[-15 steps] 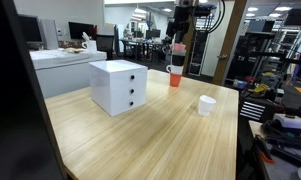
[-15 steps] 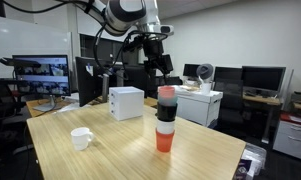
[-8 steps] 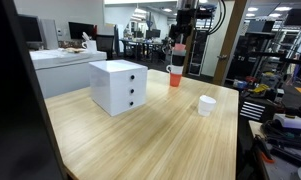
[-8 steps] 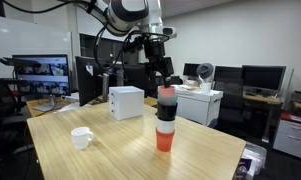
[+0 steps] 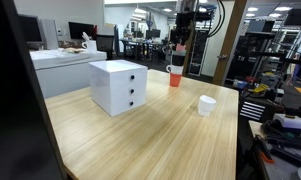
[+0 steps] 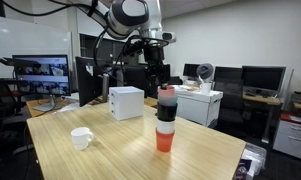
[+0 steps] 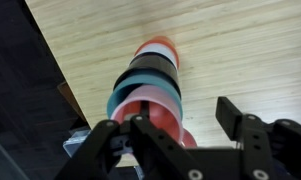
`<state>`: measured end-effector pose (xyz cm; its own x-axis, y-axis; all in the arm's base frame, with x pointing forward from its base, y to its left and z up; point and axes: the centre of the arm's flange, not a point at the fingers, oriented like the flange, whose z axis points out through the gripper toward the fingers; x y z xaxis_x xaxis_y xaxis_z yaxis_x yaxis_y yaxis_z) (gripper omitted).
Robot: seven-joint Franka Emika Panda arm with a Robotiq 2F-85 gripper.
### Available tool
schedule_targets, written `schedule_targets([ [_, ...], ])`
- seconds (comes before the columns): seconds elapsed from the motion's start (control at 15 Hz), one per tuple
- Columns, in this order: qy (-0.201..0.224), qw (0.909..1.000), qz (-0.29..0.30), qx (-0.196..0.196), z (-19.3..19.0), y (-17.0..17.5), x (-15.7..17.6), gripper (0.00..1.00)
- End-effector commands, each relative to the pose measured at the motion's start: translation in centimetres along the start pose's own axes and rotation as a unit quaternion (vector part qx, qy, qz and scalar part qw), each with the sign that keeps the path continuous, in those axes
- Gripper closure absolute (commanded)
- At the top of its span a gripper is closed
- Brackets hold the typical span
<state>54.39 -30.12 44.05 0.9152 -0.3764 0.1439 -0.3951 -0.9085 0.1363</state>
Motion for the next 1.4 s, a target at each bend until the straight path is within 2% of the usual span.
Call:
schedule_targets([
  [0.0,-0.004,0.9999,-0.011,0.009,0.2,0.3,-0.9,0.60],
  [0.33,-0.004,0.9998,-0.014,0.011,0.0,-0.1,-1.3,0.92],
  [0.53,-0.001,0.9998,-0.019,0.012,-0.4,-0.4,-1.5,0.98],
  [0.67,0.001,0.9997,-0.021,0.012,-0.7,-0.6,-1.7,0.94],
  [1.33,0.006,0.9997,-0.024,0.001,-2.8,-1.1,-2.6,0.94],
])
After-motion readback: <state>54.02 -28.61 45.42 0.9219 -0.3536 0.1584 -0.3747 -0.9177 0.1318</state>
